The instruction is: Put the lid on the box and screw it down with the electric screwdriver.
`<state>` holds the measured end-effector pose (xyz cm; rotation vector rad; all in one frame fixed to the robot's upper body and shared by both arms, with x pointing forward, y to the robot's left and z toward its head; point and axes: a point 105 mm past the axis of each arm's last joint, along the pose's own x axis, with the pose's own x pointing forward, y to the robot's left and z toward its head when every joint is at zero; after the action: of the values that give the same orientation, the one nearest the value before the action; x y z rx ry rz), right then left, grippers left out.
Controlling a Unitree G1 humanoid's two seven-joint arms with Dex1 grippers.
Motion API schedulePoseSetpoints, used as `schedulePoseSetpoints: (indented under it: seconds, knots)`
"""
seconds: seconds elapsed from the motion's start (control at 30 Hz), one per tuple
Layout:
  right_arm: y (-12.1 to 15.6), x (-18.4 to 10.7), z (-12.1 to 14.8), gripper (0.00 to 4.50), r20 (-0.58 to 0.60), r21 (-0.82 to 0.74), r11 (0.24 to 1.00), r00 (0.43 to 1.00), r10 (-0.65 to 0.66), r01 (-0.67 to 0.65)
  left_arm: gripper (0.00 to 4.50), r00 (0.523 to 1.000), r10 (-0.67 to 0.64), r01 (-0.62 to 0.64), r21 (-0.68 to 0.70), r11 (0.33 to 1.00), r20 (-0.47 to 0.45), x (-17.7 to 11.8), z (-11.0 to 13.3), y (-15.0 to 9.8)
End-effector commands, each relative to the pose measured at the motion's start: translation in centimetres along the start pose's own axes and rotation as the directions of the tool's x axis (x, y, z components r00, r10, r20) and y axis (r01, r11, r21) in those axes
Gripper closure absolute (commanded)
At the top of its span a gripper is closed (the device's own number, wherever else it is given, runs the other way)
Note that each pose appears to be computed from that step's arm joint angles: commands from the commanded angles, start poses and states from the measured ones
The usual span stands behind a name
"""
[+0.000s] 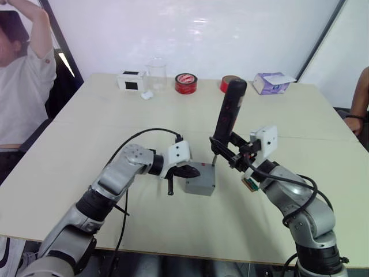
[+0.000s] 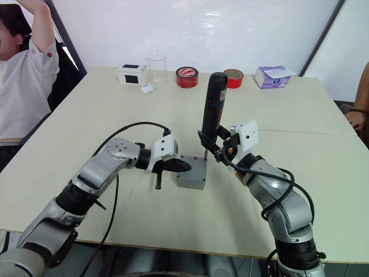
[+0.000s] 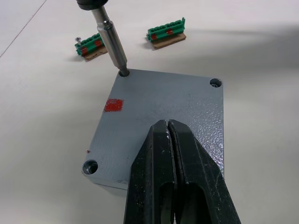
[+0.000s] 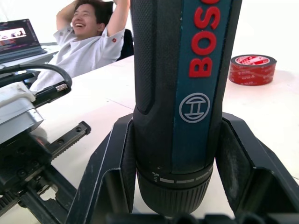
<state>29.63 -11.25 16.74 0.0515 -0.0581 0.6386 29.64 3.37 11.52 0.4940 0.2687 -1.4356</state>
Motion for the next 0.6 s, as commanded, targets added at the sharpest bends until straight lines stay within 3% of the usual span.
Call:
schedulePoseSetpoints:
  seconds: [0.03, 0.6]
  knots:
    - [-0.63, -0.85, -5.00, 2.73, -0.199, 0.086, 0.995, 0.980, -0.026, 0.044, 4.50, 0.998, -0.031, 0.029, -0.041, 0.999, -0.052, 0.60, -1.65, -0.71]
    - [-1.43, -1.63, -4.04, 2.73, -0.194, 0.047, 0.998, 0.981, -0.032, 0.042, 4.50, 0.999, -0.027, 0.025, -0.050, 0.998, -0.035, 0.90, -1.52, -0.58]
